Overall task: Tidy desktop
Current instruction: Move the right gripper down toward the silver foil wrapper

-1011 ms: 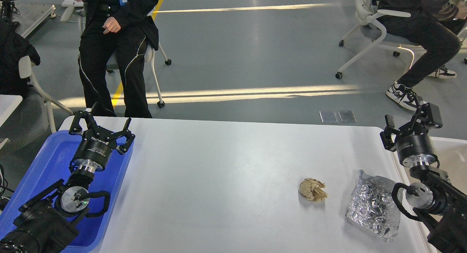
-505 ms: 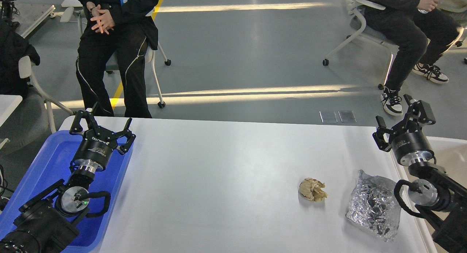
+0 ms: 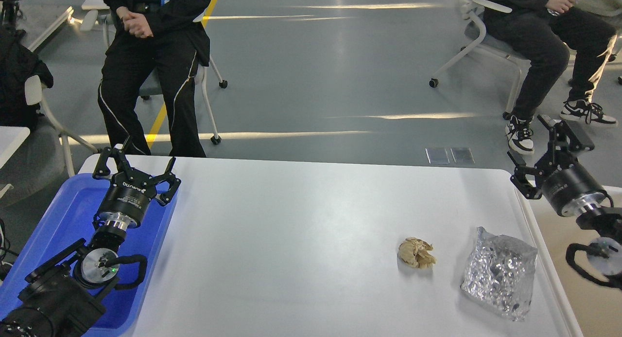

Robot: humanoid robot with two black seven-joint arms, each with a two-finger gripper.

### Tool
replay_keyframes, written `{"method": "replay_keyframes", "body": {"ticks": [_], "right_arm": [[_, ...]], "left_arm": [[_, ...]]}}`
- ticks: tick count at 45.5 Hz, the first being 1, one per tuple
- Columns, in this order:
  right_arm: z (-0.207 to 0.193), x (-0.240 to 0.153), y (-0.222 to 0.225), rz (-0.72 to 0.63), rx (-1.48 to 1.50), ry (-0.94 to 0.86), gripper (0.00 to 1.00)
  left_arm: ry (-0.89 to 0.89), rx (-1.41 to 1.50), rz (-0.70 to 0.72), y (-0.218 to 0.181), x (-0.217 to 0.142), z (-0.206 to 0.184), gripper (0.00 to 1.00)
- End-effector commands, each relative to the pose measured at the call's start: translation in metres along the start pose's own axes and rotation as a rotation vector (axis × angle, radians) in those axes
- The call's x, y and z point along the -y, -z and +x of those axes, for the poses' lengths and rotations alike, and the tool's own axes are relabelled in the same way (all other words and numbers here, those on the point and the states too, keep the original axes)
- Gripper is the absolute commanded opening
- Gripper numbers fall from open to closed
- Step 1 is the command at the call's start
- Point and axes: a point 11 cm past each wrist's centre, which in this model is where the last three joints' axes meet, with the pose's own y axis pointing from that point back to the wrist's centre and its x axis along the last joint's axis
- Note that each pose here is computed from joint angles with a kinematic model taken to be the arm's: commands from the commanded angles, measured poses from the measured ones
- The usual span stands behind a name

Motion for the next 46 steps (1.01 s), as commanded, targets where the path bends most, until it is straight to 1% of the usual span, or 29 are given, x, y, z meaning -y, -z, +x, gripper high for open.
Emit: {"method": "replay_keyframes", "body": {"ticks": [1, 5, 12, 18, 24, 30, 32, 40, 46], "right_arm": [[0.012, -0.023, 0.033, -0.165, -0.208, 0.089, 1.0], [0.006, -0.03, 0.045, -0.183, -0.23, 0.14, 1.0], [-0.02, -0.054, 0.05, -0.293, -0.345, 0.365, 1.0], [-0.021, -0.064, 0.04, -0.366, -0.472, 0.421, 1.0], [-0.022, -0.076, 0.045, -0.387, -0.65, 0.482, 1.0], [-0.021, -0.083, 0.038, -0.408, -0.869, 0.558, 1.0], [-0.018, -0.09, 0.027, -0.442, -0.953, 0.597, 1.0], [-0.015, -0.115, -0.027, -0.547, -1.109, 0.702, 1.0], [-0.011, -0.119, -0.057, -0.584, -1.162, 0.725, 1.0]], "left_arm": [[-0.001, 0.0, -0.001, 0.0, 0.0, 0.0, 1.0], [-0.001, 0.0, -0.001, 0.0, 0.0, 0.0, 1.0], [-0.001, 0.0, -0.003, -0.001, 0.0, 0.0, 1.0], [-0.001, 0.0, -0.001, 0.0, 0.0, 0.0, 1.0], [0.0, -0.001, -0.001, 0.0, 0.0, 0.0, 1.0], [0.0, -0.001, -0.001, 0.0, 0.0, 0.0, 1.0], [-0.001, 0.0, -0.001, 0.0, 0.0, 0.0, 1.0], [0.0, -0.001, -0.001, 0.0, 0.0, 0.0, 1.0], [0.0, -0.001, -0.001, 0.0, 0.0, 0.0, 1.0]]}}
